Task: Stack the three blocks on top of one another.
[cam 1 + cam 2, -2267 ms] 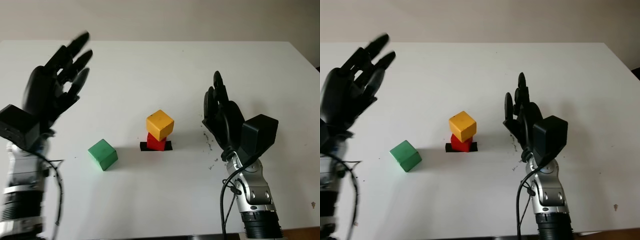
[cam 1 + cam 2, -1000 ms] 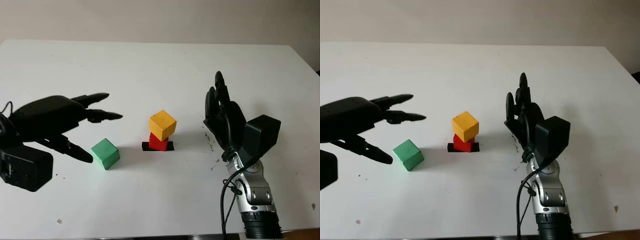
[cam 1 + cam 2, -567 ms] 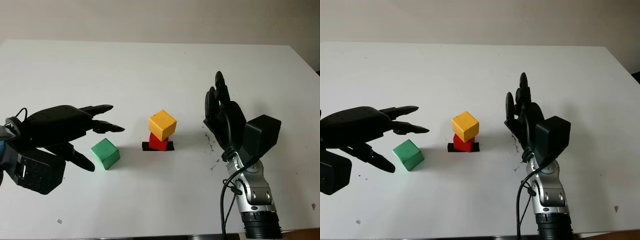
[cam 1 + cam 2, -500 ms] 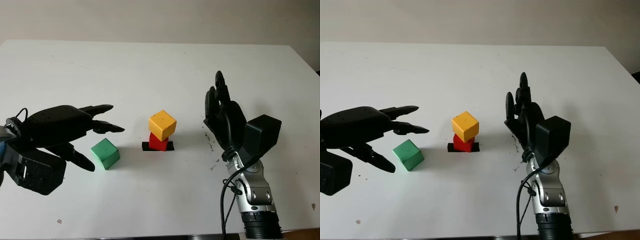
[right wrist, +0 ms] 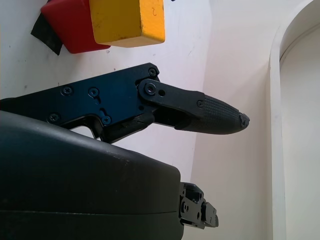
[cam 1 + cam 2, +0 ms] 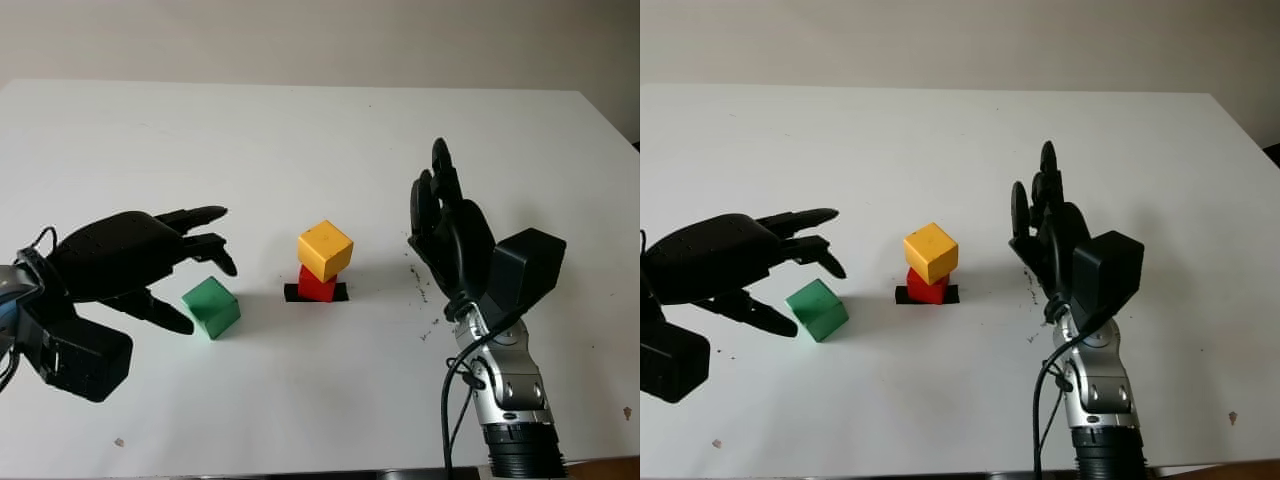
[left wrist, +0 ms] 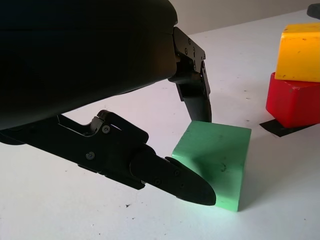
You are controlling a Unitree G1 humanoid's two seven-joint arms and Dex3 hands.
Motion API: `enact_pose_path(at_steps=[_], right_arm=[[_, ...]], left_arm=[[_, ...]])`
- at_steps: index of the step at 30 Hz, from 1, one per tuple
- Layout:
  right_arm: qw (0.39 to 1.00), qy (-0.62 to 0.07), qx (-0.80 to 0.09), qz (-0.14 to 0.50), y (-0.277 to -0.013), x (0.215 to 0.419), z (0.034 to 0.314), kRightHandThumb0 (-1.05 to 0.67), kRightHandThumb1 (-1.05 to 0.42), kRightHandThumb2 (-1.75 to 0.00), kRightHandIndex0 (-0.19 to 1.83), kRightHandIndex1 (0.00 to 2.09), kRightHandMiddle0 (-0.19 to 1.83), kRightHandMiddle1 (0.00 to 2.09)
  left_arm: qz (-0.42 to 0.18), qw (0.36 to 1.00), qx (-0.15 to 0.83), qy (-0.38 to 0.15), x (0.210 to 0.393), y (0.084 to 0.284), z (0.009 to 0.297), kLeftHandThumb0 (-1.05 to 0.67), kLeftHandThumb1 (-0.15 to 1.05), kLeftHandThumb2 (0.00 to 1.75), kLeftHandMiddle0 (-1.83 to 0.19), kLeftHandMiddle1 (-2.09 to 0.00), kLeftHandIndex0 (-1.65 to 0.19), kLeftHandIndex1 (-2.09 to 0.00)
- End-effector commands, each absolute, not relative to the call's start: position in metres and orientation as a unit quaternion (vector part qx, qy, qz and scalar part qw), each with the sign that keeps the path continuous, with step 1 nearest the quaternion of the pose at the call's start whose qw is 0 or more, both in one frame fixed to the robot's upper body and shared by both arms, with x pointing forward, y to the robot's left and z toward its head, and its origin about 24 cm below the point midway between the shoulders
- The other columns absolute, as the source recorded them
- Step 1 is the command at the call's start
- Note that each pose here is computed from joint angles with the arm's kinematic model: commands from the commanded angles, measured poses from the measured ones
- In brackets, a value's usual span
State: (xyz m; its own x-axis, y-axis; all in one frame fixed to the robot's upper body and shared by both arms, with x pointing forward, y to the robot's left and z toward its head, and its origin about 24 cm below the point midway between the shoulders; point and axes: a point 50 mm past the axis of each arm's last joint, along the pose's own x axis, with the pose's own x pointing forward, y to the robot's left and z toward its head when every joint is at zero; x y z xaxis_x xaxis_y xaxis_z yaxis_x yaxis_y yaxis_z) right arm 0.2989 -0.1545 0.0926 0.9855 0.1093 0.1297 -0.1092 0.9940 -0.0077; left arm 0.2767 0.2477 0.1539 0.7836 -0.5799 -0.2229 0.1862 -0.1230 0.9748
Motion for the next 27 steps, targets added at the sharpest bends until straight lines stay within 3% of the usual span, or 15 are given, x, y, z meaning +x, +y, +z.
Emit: enact_pose_path(at_steps=[1, 15, 27], right_arm=[[0.996, -0.076, -0.003, 0.053, -0.156, 0.299, 0.098, -0.67, -1.05, -0.65, -0.19, 0.00, -0.19, 0.00], [0.996, -0.078, -0.007, 0.052, -0.157, 0.300, 0.099, -0.69, -1.05, -0.64, -0.19, 0.00, -0.19, 0.00], [0.996, -0.075, -0.005, 0.051, -0.158, 0.300, 0.099, -0.69, -1.05, -0.63, -0.19, 0.00, -0.19, 0.00]], left_arm=[[-0.294, 0.643, 0.691, -0.150, 0.280, 0.246, 0.157, -0.59, 0.92, 0.05, -0.11, -0.07, -0.18, -1.21], [-0.306, 0.641, 0.691, -0.136, 0.283, 0.247, 0.151, -0.58, 0.92, 0.06, -0.11, -0.06, -0.18, -1.18], [-0.326, 0.699, 0.627, -0.111, 0.285, 0.251, 0.145, -0.56, 0.94, 0.06, -0.16, -0.07, -0.27, -1.02]])
